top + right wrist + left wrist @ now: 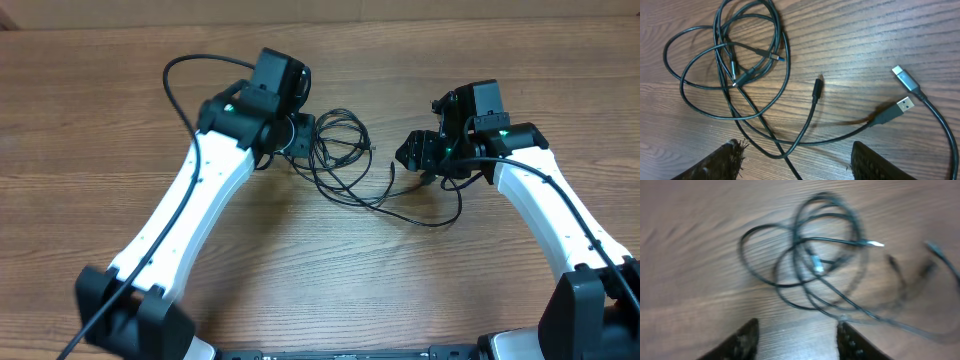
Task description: Untangle cables
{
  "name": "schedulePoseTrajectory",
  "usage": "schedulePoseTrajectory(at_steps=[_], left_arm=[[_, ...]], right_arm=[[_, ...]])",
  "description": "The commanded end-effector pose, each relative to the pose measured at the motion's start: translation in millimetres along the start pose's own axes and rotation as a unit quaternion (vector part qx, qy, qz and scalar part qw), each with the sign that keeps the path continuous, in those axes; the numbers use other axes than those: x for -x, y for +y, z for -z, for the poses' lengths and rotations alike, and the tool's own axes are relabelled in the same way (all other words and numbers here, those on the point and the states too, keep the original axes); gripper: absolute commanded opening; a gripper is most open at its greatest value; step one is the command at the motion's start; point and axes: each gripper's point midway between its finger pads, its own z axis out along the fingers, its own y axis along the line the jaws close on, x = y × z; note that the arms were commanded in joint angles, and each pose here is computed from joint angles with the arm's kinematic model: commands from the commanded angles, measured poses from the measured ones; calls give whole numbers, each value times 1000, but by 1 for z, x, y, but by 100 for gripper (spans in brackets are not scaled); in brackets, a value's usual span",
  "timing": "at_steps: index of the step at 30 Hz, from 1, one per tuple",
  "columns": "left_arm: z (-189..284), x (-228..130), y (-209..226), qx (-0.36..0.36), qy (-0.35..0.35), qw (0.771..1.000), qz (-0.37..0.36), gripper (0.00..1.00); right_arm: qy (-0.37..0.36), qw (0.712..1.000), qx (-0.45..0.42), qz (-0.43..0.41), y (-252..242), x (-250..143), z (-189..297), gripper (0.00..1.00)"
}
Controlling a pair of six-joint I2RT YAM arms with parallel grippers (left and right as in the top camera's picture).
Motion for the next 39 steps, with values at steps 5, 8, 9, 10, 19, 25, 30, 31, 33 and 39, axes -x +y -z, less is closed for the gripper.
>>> schedulePoseTrajectory(at_steps=[5,8,9,10,19,25,30,31,33,39], left_arm=[[-74,-2,47,101,27,981,167,58],[-97,-2,59,108,33,975,190,60],[-109,-3,65,109,38,974,197,60],[-115,-4,69,111,42,972,203,60],[-157,-26,66,68,102,964,234,32],[-143,-6,35,-21,95,978,184,4],[-74,40,8,-85,36,987,131,4],[-56,49,4,-91,18,989,117,4],[-18,64,-4,-102,-20,990,91,4],[73,78,-18,-139,-101,982,83,4]], right_arm=[[-7,1000,-5,5,1,2,7,68],[-6,1000,-5,5,1,1,7,68],[-5,1000,-5,5,0,1,7,68],[-5,1000,-5,4,0,1,7,68],[-4,1000,-5,4,0,1,7,68],[-5,1000,-5,5,0,1,7,69],[-7,1000,-5,6,1,2,7,72],[-8,1000,-4,5,1,2,7,72],[-8,1000,-4,6,1,3,7,72],[-10,1000,-4,7,1,4,7,72]])
